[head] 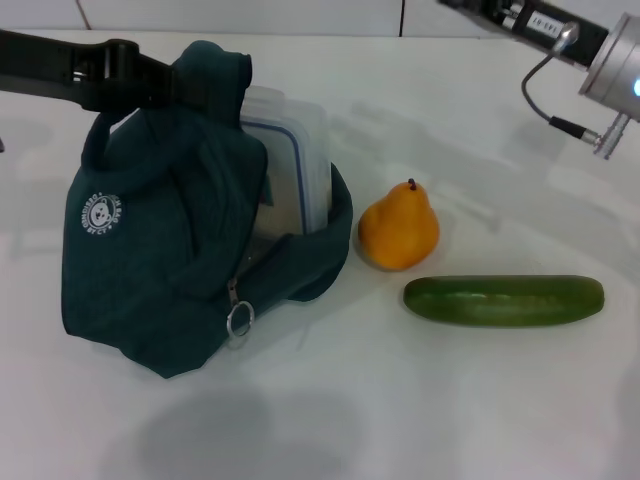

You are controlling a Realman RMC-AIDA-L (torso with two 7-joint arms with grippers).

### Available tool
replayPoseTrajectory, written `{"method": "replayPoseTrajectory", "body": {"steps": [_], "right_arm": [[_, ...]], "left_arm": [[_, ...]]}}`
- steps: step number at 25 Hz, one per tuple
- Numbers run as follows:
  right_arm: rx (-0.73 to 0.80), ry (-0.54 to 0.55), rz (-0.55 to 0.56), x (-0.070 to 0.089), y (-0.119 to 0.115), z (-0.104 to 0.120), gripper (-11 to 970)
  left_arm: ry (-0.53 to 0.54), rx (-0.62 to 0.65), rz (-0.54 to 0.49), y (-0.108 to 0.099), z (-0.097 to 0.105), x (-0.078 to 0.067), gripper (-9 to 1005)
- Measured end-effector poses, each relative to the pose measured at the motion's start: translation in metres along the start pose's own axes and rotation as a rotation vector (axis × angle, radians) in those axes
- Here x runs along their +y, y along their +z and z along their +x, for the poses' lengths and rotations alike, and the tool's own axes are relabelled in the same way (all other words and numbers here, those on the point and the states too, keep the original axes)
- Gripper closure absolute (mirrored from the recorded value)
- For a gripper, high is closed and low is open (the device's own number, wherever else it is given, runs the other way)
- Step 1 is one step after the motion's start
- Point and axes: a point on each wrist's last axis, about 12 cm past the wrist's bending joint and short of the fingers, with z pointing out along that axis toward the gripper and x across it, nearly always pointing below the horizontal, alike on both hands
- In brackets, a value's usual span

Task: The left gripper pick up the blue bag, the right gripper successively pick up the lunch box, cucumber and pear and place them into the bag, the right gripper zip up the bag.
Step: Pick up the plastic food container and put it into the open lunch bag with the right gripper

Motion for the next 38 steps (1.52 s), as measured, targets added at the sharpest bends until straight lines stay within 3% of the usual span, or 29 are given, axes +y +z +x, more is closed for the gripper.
{"method": "replayPoseTrajectory", "body": {"steps": [4, 9, 14, 20, 27, 38], "right_arm": [[0.095, -0.09, 0.053, -0.004, 0.002, 0.004, 303], [0.239, -0.199, 0.092, -0.007, 0.008, 0.014, 299], [0.295, -0.251, 0.093, -0.007, 0.012, 0.023, 295], [0.349, -0.296, 0.191, -0.018, 0.013, 0.033, 295], [0.389, -0.391, 0.087, -0.006, 0.02, 0.039, 294], [0.445, -0.432, 0.038, 0.0, 0.029, 0.044, 293]], "left_arm": [[-0.002, -0.003, -0.003, -0.001, 0.003, 0.002, 959], [-0.001, 0.0, 0.001, 0.0, 0.005, 0.002, 959], [-0.001, 0.001, 0.008, 0.002, 0.007, 0.004, 959], [-0.007, 0.005, 0.015, 0.003, 0.01, 0.006, 959], [-0.007, 0.008, 0.016, 0.004, 0.011, 0.006, 959], [-0.006, 0.006, 0.02, 0.004, 0.011, 0.007, 959]]}}
